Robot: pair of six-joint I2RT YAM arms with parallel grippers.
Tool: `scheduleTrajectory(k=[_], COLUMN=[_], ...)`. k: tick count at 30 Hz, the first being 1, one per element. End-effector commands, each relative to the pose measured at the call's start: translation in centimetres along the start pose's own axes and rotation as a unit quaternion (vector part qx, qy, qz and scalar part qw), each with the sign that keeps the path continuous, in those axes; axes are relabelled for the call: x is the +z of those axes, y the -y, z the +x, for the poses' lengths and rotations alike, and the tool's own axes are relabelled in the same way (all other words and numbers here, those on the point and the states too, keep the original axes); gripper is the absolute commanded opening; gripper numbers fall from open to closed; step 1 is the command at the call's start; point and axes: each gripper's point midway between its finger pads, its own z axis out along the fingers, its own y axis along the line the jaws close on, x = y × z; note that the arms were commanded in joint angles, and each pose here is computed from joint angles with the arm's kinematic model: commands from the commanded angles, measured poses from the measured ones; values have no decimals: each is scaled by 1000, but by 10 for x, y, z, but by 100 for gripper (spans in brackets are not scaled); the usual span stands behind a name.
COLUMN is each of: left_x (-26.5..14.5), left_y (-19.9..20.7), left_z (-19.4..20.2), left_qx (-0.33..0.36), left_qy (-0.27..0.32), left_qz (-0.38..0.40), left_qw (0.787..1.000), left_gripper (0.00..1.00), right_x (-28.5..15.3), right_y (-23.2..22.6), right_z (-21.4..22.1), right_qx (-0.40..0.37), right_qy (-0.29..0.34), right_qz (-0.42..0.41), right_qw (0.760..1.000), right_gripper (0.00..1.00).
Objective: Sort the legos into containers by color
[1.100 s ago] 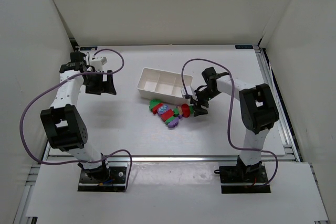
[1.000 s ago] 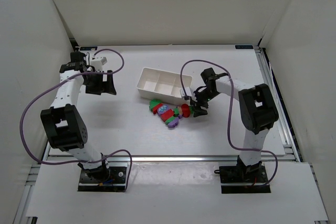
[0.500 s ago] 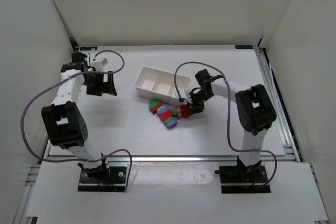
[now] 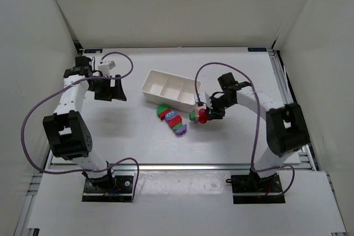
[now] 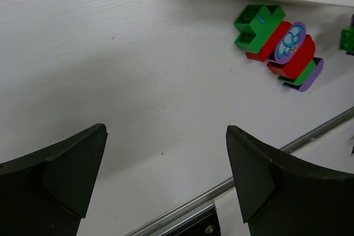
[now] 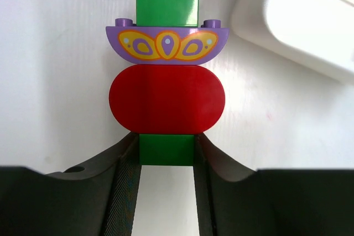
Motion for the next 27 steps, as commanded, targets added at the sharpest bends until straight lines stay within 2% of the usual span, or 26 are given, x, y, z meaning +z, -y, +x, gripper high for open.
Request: scheduleTrajectory(k=[1,4,7,9,12,15,21,27], left_x=[-22,-28,-37,-42,-53,-62,-55,-43], left_y=[34,68,104,119,144,169,187,186], left_z=[-5,4,6,4,-6,-18,-23,-35], left_qx=[24,26,25,-1,-27,-13,16,-11], left_qy=[36,38,42,42,46,46,41,30], left_qz=[35,82,139,171,239,291,319,335], left_qw=[998,996,989,984,970,956,947,942], left_gripper=[99,100,99,99,96,94,94,86], right_x=[-38,-68,-75,-82,-86,-84,-82,-80], right_y=[-8,-10,-2,10,27,39,57,53], right_z=[-31,-60,-81,-99,-125,-153,-194,-228], right_qx=[1,-6,-5,0,-4,-18,-34,-48], right_qy=[41,77,99,117,143,167,196,222], right_qz=[45,100,132,154,165,165,164,155], right_qw=[998,992,986,981,976,972,966,962], right_gripper=[0,0,0,0,0,0,0,0])
